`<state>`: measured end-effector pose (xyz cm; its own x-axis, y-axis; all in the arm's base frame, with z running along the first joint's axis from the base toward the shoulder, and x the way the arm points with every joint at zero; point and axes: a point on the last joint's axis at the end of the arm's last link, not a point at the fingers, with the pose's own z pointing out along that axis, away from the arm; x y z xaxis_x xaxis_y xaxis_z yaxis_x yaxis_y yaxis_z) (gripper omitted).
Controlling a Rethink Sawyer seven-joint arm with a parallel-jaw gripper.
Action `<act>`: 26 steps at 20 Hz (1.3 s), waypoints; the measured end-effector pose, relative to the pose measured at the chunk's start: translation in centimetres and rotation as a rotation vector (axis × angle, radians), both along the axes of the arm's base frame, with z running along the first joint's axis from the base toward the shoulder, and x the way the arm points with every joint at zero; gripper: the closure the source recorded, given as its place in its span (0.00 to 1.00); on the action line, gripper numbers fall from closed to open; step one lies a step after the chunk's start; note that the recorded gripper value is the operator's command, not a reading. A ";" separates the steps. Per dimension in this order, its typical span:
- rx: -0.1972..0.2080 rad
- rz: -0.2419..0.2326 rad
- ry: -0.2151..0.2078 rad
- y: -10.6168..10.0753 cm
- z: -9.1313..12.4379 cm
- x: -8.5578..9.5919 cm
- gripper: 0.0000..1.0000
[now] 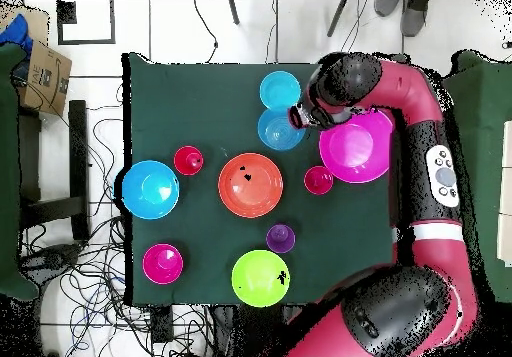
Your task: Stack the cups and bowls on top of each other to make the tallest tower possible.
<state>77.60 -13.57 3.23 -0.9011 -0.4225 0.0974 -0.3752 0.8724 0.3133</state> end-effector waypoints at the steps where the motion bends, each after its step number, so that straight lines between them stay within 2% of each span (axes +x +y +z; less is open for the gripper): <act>1: 0.002 0.000 -0.001 0.0 -0.2 0.1 1.00; 6: 0.014 0.004 -0.009 0.2 -1.2 0.6 1.00; 16: 0.019 0.060 -0.045 0.9 -2.1 2.9 1.00; 26: -0.015 0.103 -0.105 1.4 -2.2 6.1 1.00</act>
<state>83.67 -12.20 1.06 -0.8585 -0.5127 0.0114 -0.4933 0.8317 0.2549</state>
